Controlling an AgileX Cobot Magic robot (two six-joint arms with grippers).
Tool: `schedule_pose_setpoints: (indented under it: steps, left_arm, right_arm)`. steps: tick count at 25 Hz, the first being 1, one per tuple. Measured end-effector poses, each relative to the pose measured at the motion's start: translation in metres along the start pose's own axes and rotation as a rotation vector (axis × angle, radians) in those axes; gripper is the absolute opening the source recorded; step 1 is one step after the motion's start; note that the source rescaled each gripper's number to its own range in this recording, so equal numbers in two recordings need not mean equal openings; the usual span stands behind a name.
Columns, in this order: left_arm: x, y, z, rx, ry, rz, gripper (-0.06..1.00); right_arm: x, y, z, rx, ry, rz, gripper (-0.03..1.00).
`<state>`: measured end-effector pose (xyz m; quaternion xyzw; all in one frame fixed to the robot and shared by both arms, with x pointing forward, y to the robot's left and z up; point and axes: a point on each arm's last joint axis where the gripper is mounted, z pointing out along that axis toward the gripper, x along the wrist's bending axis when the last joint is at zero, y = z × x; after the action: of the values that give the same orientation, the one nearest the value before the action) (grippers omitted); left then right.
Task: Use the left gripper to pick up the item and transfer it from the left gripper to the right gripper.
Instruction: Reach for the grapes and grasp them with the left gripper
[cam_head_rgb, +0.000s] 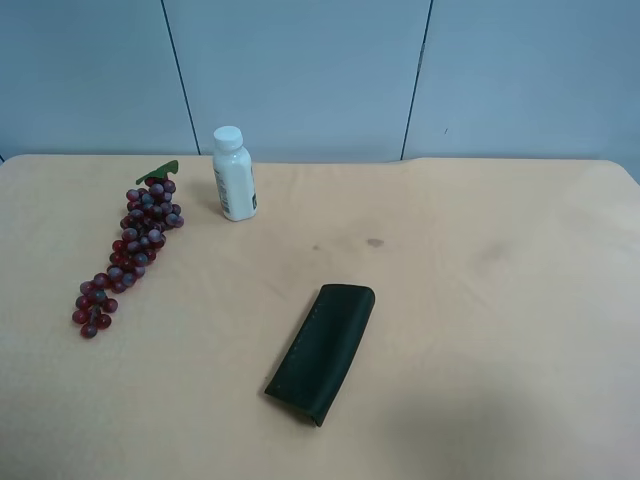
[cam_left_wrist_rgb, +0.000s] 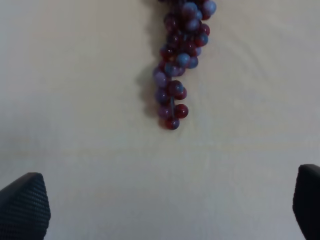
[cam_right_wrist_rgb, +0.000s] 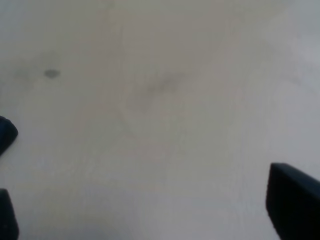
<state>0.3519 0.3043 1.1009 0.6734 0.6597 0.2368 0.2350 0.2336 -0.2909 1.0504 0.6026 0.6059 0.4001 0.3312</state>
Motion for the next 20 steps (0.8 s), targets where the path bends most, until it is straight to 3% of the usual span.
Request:
schedule_pose_setpoints:
  steps: [7, 20]
  left_arm:
    - [-0.007, 0.044, 0.073, 0.176, 0.022, 0.063, 1.00]
    - [-0.017, 0.049, 0.194, 0.327, 0.013, 0.018, 1.00]
  right_arm:
    - [0.000, 0.000, 0.000, 0.000, 0.000, 0.000, 1.00]
    - [0.000, 0.000, 0.000, 0.000, 0.000, 0.000, 1.00]
